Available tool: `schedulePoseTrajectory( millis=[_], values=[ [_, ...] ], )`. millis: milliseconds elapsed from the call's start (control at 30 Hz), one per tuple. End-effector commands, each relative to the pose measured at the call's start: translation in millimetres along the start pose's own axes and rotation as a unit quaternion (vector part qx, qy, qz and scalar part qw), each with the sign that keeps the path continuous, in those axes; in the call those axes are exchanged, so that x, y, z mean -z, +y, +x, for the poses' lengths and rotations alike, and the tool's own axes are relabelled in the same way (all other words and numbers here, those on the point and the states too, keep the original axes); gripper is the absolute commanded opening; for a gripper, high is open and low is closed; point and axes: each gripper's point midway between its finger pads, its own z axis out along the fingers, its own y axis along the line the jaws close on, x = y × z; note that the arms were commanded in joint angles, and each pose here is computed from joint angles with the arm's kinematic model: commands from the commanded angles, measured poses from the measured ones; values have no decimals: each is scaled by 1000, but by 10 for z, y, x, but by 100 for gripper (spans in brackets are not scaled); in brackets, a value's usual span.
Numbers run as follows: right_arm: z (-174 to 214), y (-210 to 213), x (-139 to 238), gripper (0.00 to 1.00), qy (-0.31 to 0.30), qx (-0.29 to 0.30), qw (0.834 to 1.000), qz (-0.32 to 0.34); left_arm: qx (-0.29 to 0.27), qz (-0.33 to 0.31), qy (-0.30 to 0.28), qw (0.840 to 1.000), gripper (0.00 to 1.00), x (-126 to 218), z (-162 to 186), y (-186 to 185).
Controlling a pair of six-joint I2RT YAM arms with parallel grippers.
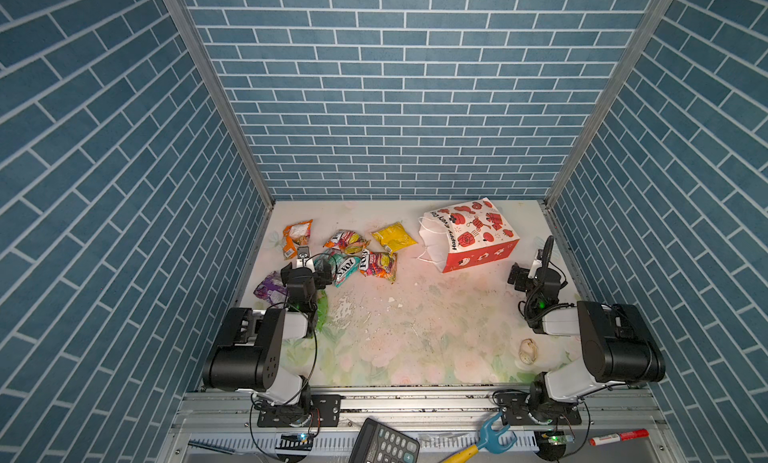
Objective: Take the snacks out of the paper bag
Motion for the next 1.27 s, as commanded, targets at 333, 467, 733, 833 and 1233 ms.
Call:
schedulePoseTrajectory(
  millis=[333, 467, 733, 833, 1233],
  values=[
    [-58, -38, -12, 99, -9, 3, 1000, 9, -11, 2, 21, 1000, 99, -25, 88, -31],
    [-64, -34, -12, 99, -10, 3, 1000, 9, -11, 2, 20, 1000, 99, -25, 87, -32],
    [-57, -33, -13, 99, -9, 4, 1000, 9, -11, 2, 20, 1000, 100, -25, 86, -30],
    [-53, -35, -15, 99, -8, 4, 1000, 9, -11, 2, 21, 1000, 100, -25, 89, -32],
    [-56, -34, -15, 99, -8, 4, 1000, 8, -12, 1, 21, 1000, 100, -25, 91, -30]
  ],
)
